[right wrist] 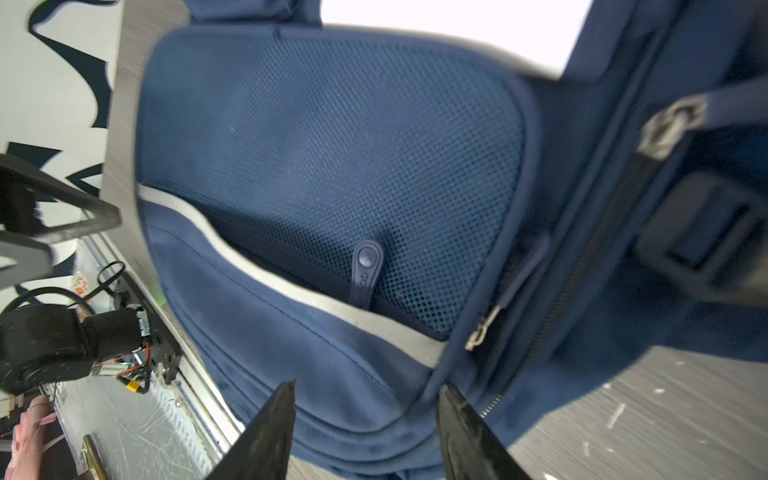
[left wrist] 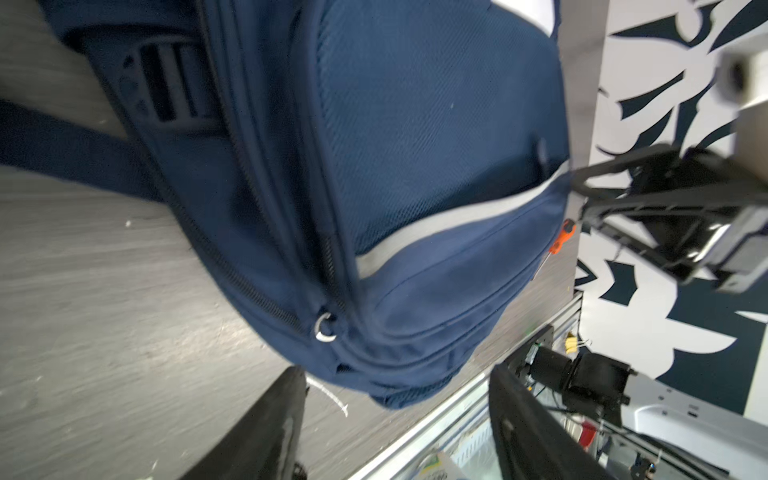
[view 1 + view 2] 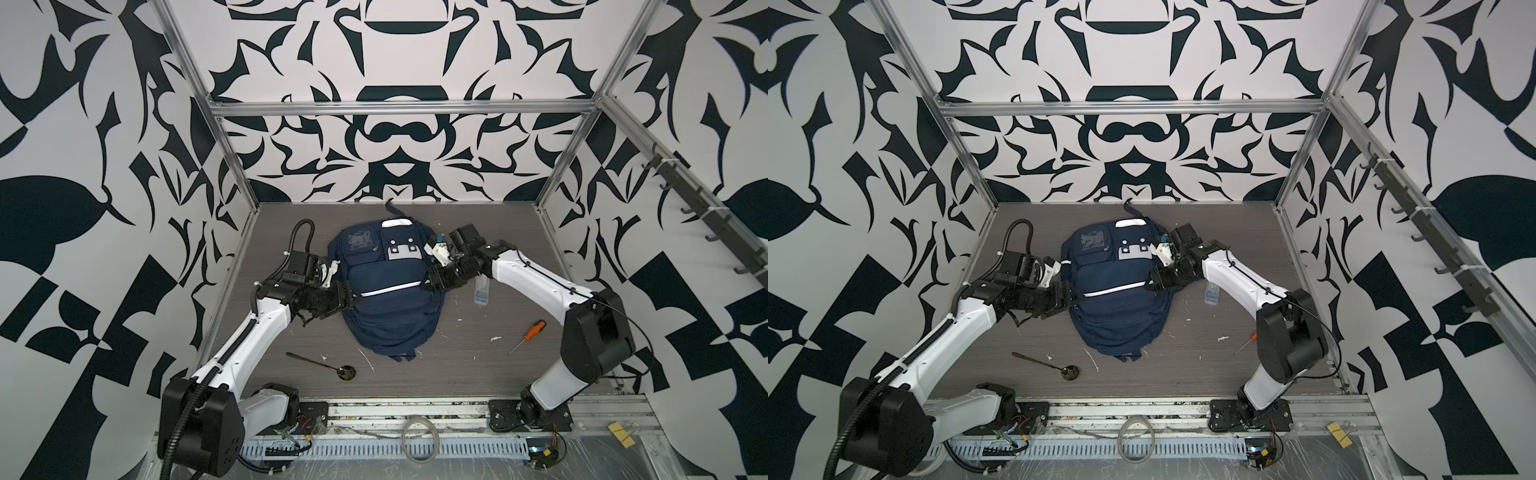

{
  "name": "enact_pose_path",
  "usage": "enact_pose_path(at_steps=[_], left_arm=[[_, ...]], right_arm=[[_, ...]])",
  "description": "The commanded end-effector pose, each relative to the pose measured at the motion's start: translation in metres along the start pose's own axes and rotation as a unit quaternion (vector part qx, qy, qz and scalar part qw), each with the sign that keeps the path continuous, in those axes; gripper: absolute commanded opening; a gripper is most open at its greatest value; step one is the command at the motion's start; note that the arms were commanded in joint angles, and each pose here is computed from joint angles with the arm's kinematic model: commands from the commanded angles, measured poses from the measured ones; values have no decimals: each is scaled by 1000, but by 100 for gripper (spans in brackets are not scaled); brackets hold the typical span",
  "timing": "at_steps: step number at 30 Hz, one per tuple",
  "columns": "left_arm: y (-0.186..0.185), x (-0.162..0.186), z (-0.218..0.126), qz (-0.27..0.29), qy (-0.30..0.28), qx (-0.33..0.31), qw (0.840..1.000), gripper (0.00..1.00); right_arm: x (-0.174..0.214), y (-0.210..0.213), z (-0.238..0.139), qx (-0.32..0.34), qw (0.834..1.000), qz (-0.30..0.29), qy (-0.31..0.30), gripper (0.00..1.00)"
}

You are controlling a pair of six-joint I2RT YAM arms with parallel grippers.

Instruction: Pack the student bag

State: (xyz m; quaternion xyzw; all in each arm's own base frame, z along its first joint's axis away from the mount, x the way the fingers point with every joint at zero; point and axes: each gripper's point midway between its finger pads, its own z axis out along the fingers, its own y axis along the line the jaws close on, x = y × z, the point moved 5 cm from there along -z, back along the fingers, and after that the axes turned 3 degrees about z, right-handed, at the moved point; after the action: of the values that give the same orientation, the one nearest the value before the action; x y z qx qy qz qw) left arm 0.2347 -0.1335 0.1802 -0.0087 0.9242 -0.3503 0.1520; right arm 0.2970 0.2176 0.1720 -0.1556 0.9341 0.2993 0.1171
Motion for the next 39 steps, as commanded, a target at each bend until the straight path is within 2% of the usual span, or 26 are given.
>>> enact_pose_path(at_steps=[1,7,10,15,23,30,35,39], left_arm=[[-2,-4,4,-5,-19,22,1000,73],[9,1,13,-3,-16,11,1000,73],[15,8,18,-8,-6,12,1000,75],[20,6,34,-13,10,28,999,78],[25,-4,61,-17,49,49,997,77],[24,-11,71,-17,68,63,996,64],[28,-9,72,-17,69,50,996,49],[32,-7,70,-37,61,35,997,40]], right_arm=[[-4,18,3,-4,1000,13,-12,57],[8,38,32,0,998,32,54,58],[9,50,42,17,998,31,61,58],[2,60,54,36,997,48,39,56],[-19,64,45,57,996,58,-31,56],[-32,66,31,73,993,51,-74,56],[-39,76,24,46,993,11,-105,57],[-33,78,23,51,996,-35,-66,58]])
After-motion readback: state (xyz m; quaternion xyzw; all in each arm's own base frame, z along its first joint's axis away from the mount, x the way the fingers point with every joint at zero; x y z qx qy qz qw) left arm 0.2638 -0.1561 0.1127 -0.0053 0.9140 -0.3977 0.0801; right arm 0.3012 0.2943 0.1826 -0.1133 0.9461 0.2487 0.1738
